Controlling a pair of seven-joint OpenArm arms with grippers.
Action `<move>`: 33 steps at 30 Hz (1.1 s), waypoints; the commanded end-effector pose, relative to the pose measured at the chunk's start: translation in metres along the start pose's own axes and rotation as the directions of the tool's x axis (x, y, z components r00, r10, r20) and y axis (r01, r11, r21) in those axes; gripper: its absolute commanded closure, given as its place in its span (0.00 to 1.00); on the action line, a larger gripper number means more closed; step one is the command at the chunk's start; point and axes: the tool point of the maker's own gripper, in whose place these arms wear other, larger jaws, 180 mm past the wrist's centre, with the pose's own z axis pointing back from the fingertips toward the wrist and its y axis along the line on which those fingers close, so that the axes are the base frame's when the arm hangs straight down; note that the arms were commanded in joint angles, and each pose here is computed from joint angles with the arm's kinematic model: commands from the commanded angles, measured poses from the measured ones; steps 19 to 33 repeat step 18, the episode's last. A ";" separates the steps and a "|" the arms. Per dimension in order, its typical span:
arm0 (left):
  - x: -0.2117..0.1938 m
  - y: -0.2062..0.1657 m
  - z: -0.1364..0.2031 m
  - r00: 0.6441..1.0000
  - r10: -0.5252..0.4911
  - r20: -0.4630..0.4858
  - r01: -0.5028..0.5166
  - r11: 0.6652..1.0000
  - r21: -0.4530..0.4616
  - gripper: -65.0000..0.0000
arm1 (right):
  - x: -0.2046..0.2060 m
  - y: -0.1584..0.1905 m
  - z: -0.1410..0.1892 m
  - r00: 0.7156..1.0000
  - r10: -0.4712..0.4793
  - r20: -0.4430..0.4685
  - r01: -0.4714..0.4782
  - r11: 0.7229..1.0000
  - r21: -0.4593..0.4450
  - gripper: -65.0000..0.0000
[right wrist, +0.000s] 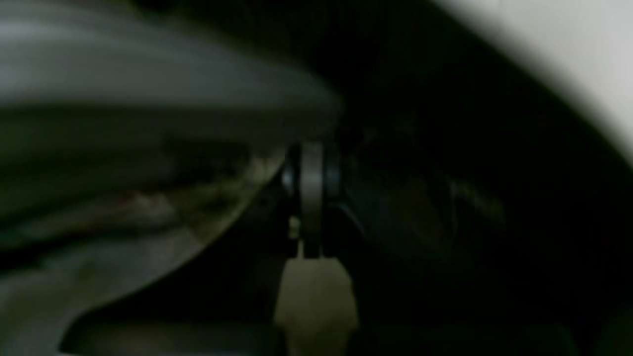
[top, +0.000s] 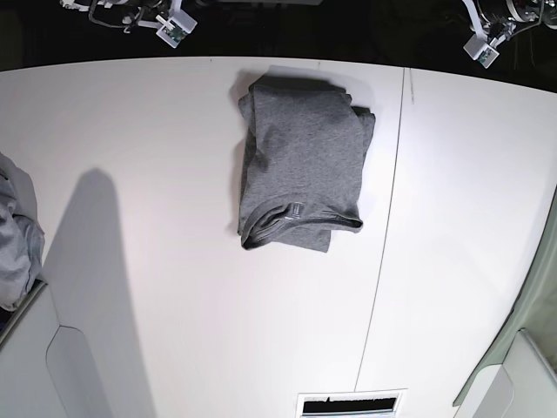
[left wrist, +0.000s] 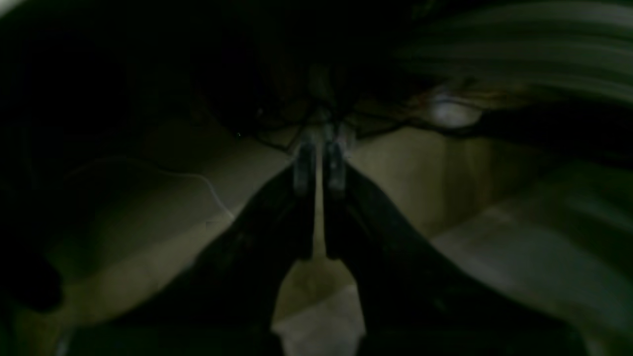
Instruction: Layout the t-shirt on the table in an organized manner, then fold the t-shirt properly
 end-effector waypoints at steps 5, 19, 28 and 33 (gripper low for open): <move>-0.042 -0.002 -0.031 0.994 -0.041 -0.100 0.039 0.999 -0.023 0.95 | -0.065 -0.012 -0.014 0.983 -0.064 -0.172 0.063 0.998 -0.009 1.00; -0.091 -0.022 -0.141 0.906 -0.018 -0.424 -0.017 0.997 -0.078 0.95 | -0.137 -0.051 -0.045 0.884 -0.246 -0.397 0.238 0.969 -0.070 1.00; -0.091 -0.022 -0.141 0.906 -0.018 -0.424 -0.017 0.997 -0.078 0.95 | -0.137 -0.051 -0.045 0.884 -0.246 -0.397 0.238 0.969 -0.070 1.00; -0.091 -0.022 -0.141 0.906 -0.018 -0.424 -0.017 0.997 -0.078 0.95 | -0.137 -0.051 -0.045 0.884 -0.246 -0.397 0.238 0.969 -0.070 1.00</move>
